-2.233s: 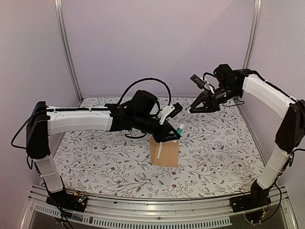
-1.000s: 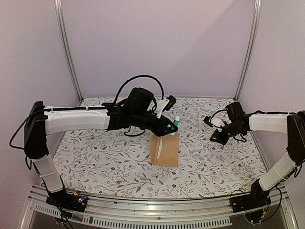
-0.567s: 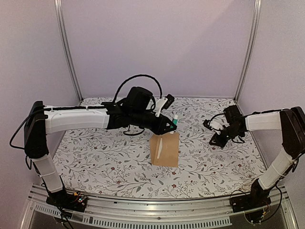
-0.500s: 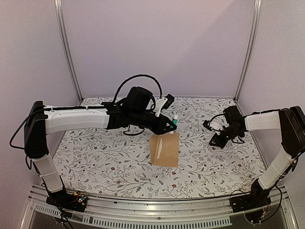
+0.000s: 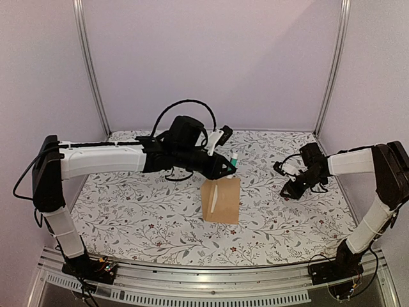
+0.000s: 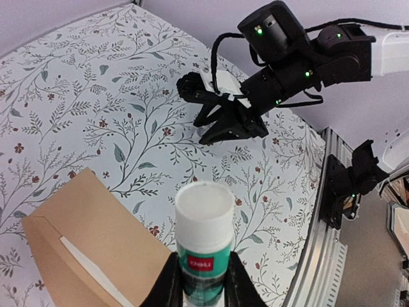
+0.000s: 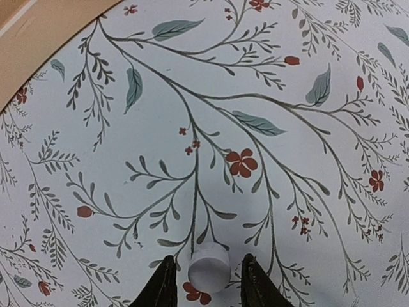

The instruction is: Place the letter into the envelope and seal it

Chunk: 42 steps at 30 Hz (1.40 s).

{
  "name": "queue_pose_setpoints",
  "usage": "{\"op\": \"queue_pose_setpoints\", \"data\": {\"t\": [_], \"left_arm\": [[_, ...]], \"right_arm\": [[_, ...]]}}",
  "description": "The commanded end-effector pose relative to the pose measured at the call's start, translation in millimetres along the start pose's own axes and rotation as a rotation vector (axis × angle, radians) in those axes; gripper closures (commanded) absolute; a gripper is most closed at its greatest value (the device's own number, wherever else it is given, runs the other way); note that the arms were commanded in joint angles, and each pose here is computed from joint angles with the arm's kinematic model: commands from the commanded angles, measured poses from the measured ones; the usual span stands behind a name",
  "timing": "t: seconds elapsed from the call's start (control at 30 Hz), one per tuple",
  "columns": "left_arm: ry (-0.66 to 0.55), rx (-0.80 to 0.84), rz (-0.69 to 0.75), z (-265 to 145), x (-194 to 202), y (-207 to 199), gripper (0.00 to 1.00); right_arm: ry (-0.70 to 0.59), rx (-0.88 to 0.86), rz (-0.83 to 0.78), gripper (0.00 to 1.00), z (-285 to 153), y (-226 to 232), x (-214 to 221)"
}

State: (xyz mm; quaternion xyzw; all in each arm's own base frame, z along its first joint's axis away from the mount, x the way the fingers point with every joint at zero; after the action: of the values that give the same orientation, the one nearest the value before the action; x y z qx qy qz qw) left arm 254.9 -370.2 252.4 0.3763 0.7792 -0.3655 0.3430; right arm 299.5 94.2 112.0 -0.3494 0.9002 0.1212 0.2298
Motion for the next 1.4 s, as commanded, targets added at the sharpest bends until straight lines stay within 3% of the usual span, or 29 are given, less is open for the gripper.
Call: {"op": "queue_pose_setpoints", "data": {"t": [0.0, 0.17, 0.37, 0.63, 1.0, 1.37], "left_arm": [[-0.085, -0.015, 0.007, -11.3, -21.1, 1.5, 0.99], [-0.190, -0.050, -0.031, -20.8, -39.0, 0.2, 0.99], [-0.450, -0.095, -0.109, -34.2, -77.7, 0.0, 1.00], [-0.680, -0.068, -0.151, -44.3, -100.2, -1.1, 1.00], [-0.691, 0.122, -0.116, -33.6, -111.3, -11.5, 0.97], [-0.675, 0.142, -0.115, -32.1, -108.7, -12.6, 0.97]], "right_arm": [[-0.041, 0.003, 0.042, 0.65, -12.7, -4.8, -10.7], [-0.233, 0.021, 0.009, 0.60, -71.6, -2.7, -58.0], [-0.453, -0.106, -0.020, 0.58, -134.4, 20.5, -105.1], [-0.593, -0.253, -0.115, 0.57, -169.0, 86.4, -152.1], [-0.668, -0.389, -0.194, 0.57, -179.9, 125.3, -191.3], [-0.700, -0.434, -0.191, 0.64, -187.4, 128.4, -200.8]]}}
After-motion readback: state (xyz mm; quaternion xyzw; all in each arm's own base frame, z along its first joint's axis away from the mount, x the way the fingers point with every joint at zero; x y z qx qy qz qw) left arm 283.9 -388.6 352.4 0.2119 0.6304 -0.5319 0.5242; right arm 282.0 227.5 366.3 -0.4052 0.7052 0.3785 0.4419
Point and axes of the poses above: each gripper's point midway between its finger pads, its own z axis out along the fingers, its own y axis along the line the jaws close on, x = y × z, the point moved 10 cm from there along -z, back along the fingers, and after that the axes turned 5 degrees about z, right-handed, at the moved point
